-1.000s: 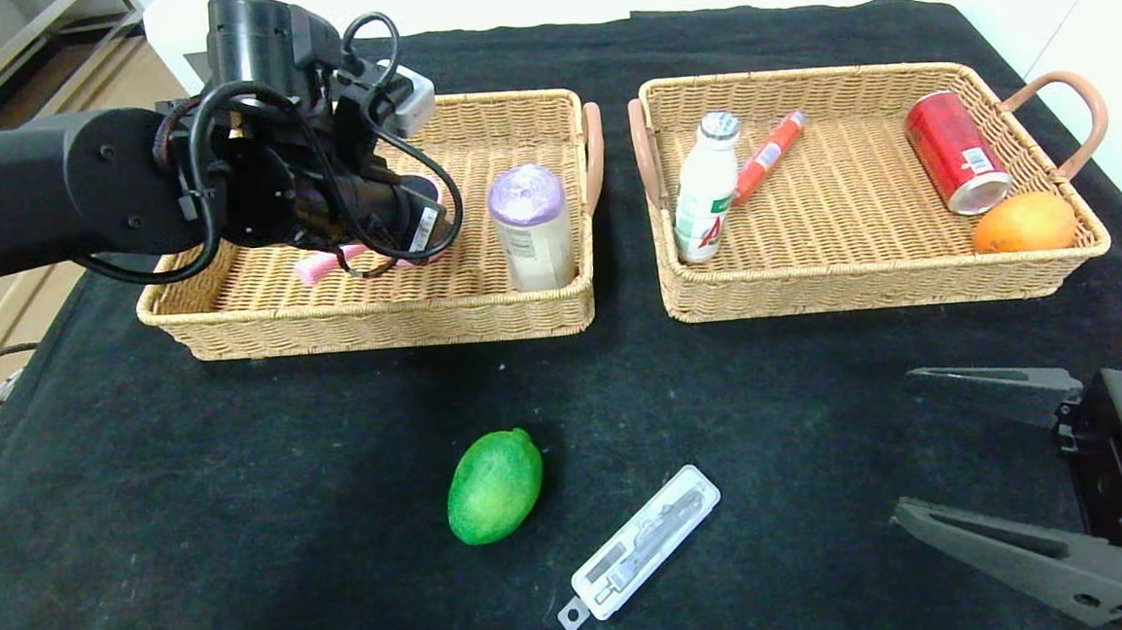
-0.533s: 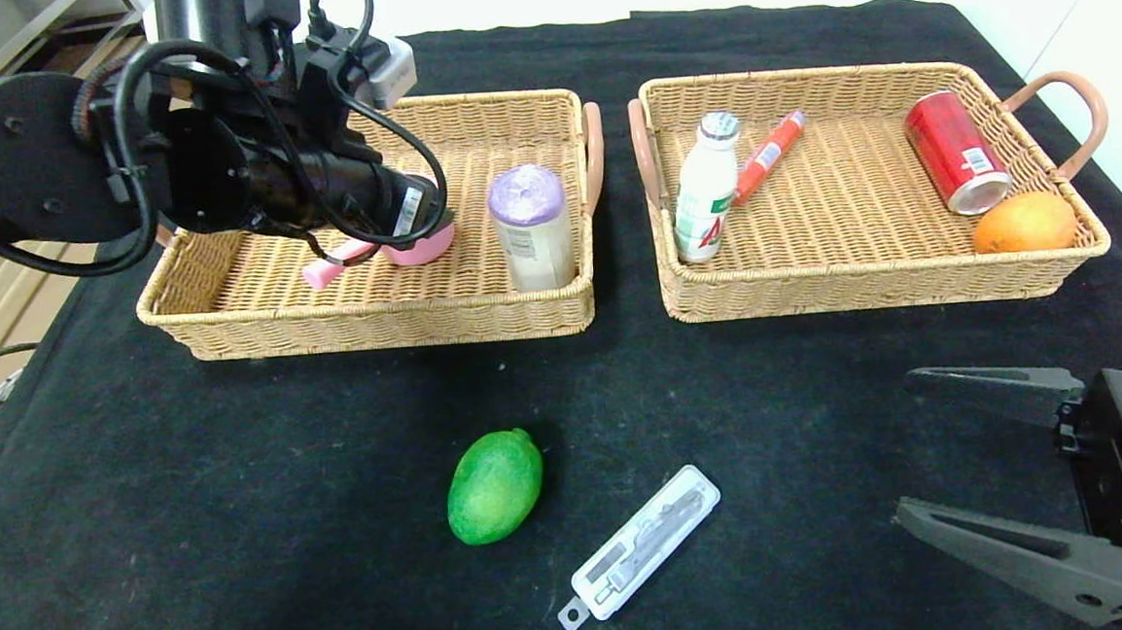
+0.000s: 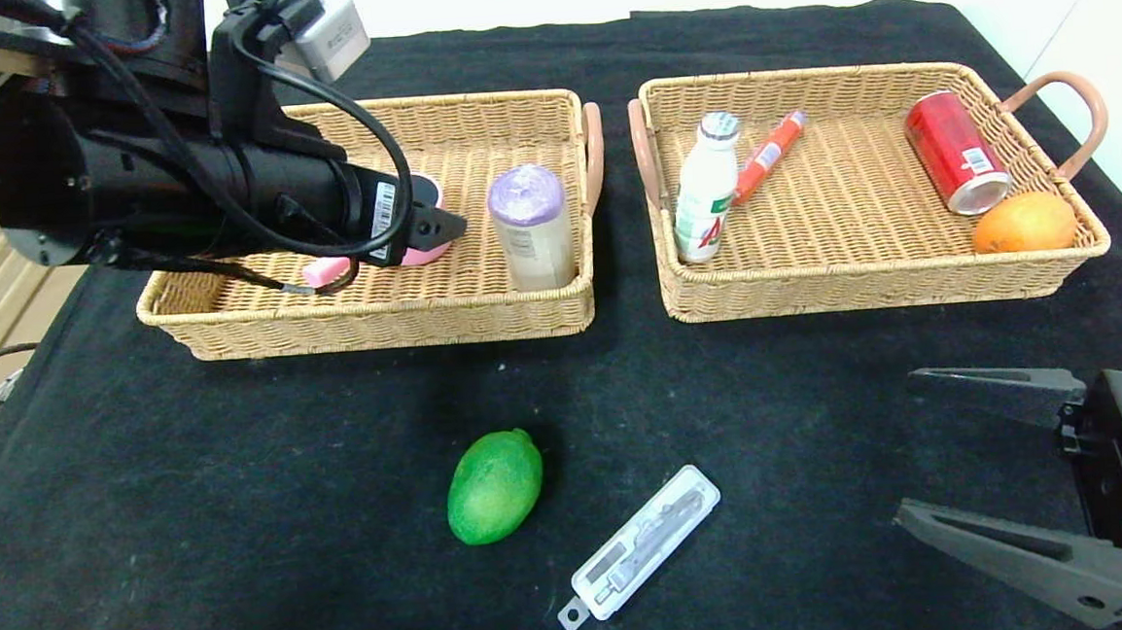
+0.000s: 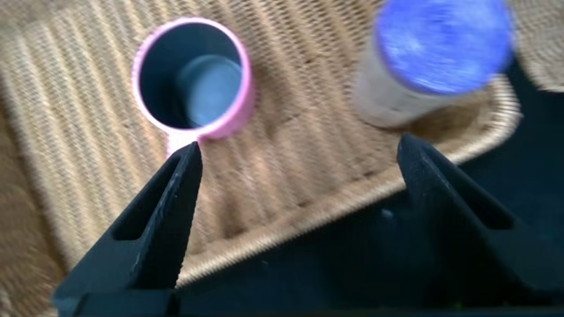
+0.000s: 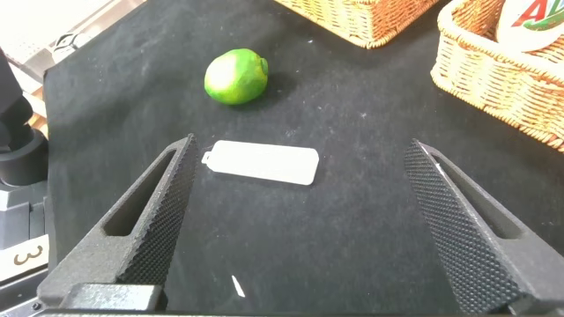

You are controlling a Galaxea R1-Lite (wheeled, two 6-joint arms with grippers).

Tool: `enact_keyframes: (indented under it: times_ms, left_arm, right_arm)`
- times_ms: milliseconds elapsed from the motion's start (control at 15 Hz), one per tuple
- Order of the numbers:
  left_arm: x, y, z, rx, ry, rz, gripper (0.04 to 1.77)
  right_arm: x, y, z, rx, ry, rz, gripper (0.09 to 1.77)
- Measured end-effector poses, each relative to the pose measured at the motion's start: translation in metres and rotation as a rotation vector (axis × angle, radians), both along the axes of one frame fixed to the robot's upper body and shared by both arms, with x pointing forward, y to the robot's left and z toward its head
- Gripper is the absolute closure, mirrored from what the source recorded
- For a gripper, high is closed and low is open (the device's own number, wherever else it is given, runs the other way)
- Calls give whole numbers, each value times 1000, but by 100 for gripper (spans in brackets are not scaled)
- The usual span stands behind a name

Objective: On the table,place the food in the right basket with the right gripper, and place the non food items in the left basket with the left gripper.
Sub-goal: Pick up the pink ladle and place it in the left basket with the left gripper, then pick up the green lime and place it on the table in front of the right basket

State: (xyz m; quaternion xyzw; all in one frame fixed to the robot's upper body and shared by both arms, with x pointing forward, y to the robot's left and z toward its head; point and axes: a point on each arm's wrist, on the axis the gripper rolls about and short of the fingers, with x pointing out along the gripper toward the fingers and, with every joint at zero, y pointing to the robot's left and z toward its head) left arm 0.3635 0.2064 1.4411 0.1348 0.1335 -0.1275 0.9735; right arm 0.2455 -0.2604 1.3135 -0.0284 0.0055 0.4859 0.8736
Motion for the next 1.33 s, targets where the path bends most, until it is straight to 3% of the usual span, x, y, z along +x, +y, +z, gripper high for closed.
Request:
enact_keyframes:
  times_ms: [267, 600, 800, 1067, 1333]
  left_arm:
    - [-41, -1, -7, -102, 165, -8, 15]
    - [-61, -13, -10, -185, 236, -38, 13]
    - [-69, -28, -27, -143, 313, -74, 12]
    - [-68, -42, -47, -121, 397, -65, 11]
    - [-62, -48, -71, -69, 448, -12, 11]
  right_arm:
    - [0, 0, 0, -1, 3, -1, 15]
    - [1, 0, -1, -4, 7, -1, 15]
    - [1, 0, -2, -6, 13, -1, 15]
    - [1, 0, -3, -7, 15, 0, 15]
    - [1, 0, -3, -7, 15, 0, 15]
